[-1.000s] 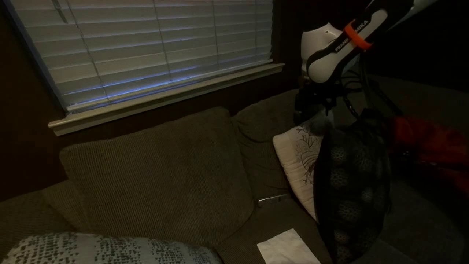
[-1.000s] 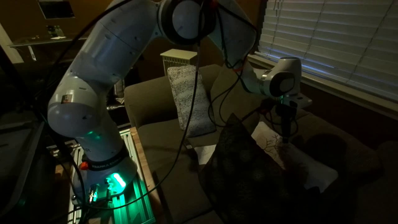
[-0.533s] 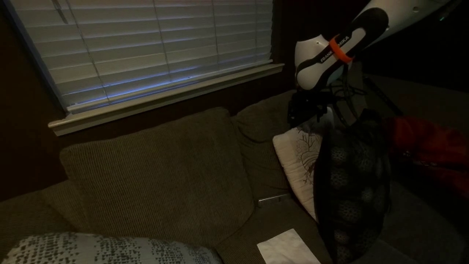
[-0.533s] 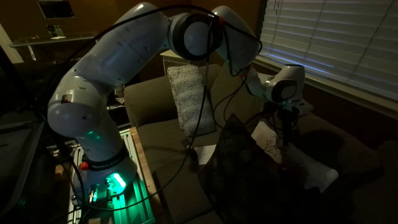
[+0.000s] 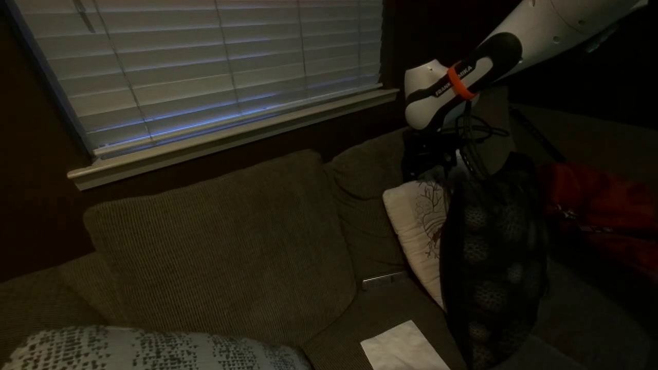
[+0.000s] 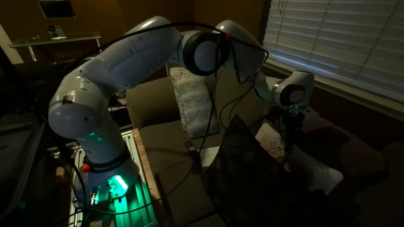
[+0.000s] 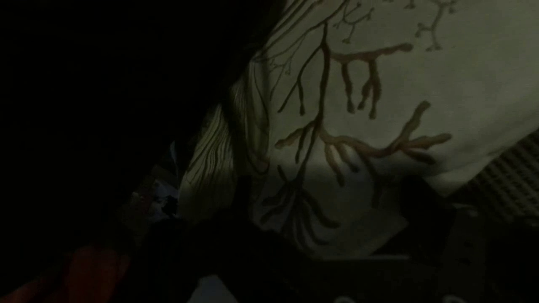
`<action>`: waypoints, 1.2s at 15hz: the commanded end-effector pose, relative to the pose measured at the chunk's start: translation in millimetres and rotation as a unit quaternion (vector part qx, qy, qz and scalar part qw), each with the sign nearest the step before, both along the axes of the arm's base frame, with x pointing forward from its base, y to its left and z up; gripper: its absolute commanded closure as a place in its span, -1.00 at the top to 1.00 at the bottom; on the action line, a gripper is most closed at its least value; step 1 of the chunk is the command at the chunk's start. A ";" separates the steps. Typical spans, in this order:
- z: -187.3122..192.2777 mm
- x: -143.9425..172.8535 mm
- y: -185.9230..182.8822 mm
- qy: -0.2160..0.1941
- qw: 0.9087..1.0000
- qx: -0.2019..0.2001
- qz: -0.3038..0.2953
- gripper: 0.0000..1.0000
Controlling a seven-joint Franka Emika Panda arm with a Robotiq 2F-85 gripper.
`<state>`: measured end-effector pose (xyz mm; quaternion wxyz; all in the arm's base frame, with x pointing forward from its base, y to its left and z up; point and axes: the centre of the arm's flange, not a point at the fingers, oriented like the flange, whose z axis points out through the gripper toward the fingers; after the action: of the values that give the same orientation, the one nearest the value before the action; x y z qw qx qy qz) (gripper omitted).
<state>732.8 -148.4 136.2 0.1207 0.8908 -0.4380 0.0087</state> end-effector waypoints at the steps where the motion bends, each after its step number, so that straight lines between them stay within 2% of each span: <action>1: -7.8 25.7 -0.2 0.012 1.000 0.004 -0.018 0.21; 8: -9.6 29.6 5.9 0.029 0.999 0.004 -0.043 -0.79; 10: -3.9 25.8 12.8 0.041 0.997 0.004 -0.072 -1.00; 18: 37.6 -8.2 63.8 0.038 0.994 0.004 -0.107 -0.98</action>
<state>749.2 -112.8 147.3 0.1392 0.8489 -0.5093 -0.0243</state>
